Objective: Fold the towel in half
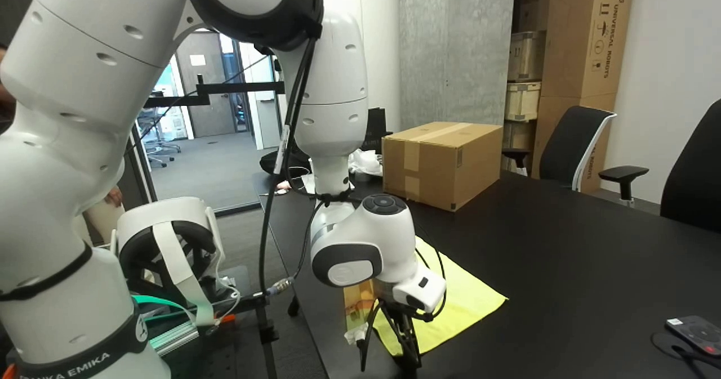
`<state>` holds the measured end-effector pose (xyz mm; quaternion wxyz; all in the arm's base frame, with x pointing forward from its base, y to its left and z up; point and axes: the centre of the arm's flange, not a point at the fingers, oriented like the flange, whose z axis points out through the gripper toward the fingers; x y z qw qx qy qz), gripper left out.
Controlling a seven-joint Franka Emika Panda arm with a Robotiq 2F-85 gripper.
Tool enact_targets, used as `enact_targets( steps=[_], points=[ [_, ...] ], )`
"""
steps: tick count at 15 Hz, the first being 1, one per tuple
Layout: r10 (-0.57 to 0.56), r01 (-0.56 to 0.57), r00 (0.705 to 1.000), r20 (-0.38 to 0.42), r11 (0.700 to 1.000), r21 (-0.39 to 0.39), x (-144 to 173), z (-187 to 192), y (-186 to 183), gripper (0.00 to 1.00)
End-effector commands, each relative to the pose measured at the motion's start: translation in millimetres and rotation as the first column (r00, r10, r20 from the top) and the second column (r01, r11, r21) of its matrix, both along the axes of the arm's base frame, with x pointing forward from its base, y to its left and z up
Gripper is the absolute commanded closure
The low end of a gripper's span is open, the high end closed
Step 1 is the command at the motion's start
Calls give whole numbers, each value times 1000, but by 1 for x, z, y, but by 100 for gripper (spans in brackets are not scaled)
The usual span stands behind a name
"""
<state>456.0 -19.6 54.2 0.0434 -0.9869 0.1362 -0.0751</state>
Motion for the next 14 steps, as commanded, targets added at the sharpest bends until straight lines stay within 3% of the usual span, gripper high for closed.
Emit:
enact_targets(
  steps=[1,14],
  points=[
    [-7,7,1000,-16,1000,-3,8,-7,5,0],
    [-76,77,995,-70,997,16,-14,-7,-4,0]
  ],
)
